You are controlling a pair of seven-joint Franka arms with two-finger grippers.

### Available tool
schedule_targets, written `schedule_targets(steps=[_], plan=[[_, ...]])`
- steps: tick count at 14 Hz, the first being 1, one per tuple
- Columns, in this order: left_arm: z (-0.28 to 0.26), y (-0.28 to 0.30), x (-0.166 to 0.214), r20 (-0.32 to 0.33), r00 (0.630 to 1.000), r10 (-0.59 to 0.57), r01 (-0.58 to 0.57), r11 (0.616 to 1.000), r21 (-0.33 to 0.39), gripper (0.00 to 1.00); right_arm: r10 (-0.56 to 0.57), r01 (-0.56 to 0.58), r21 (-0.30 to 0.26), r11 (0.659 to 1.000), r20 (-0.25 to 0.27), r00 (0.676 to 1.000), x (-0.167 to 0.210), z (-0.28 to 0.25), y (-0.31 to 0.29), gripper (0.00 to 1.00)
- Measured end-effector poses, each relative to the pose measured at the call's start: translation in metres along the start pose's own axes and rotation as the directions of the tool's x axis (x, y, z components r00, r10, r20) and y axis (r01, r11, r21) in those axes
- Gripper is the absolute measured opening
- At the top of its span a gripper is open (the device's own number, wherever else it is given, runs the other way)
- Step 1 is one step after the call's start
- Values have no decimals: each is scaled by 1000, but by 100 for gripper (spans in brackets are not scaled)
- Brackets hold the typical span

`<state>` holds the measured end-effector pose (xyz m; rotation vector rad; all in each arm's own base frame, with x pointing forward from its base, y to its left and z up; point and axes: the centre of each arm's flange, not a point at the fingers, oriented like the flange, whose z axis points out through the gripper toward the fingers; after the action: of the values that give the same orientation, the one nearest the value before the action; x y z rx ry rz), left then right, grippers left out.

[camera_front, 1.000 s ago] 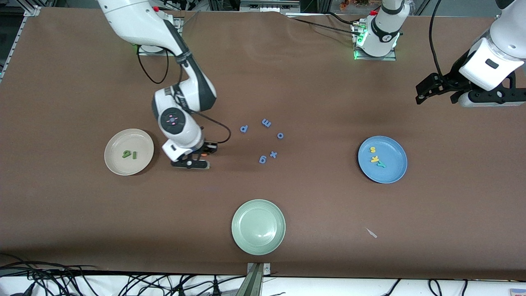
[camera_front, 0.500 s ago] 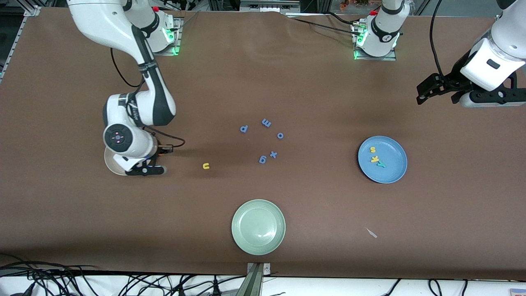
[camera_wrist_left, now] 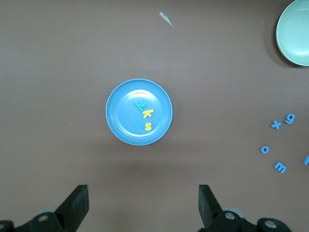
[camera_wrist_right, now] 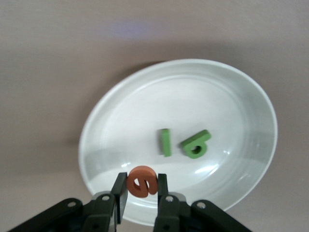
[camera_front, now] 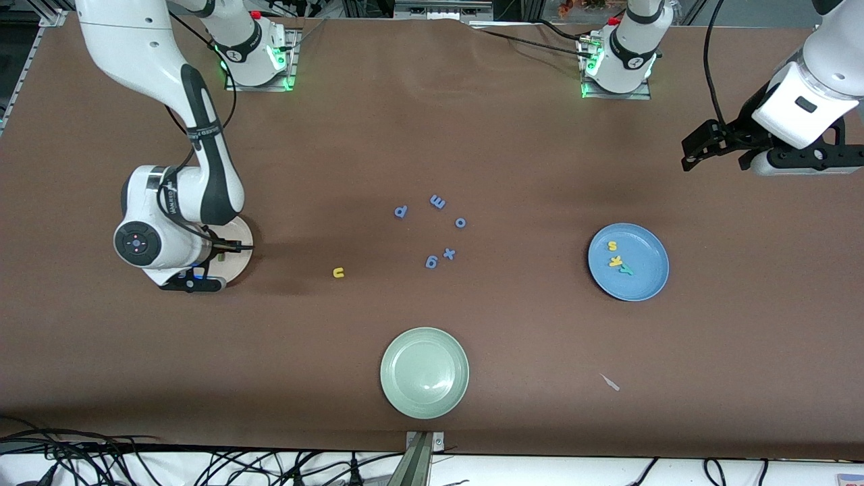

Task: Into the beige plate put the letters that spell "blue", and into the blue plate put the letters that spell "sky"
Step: 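Carry the orange e with the right gripper and drop it on the white plate, then grasp the yellow u with the right gripper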

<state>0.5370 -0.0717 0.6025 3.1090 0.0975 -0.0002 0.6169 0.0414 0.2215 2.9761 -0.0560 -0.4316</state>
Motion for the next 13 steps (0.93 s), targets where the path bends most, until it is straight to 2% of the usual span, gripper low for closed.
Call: schedule_targets(steps=[2,7,9,13], plan=[[0,1,0,0,1000,1,-1,1000,0,100,7,-7,1,1000,1,1000,1,1,4,45],[0,1,0,0,1000,1,-1,1000,0,100,-35,35,10,999,-56,998,9,-38,-24,96],[0,1,0,0,1000,1,-1,1000,0,100,-75,77,23,997,-84,994,11,-54,-51,100],[0,0,0,0,1000,1,-1,1000,0,100,-140,153,116,981,-111,984,0,-68,-127,100]])
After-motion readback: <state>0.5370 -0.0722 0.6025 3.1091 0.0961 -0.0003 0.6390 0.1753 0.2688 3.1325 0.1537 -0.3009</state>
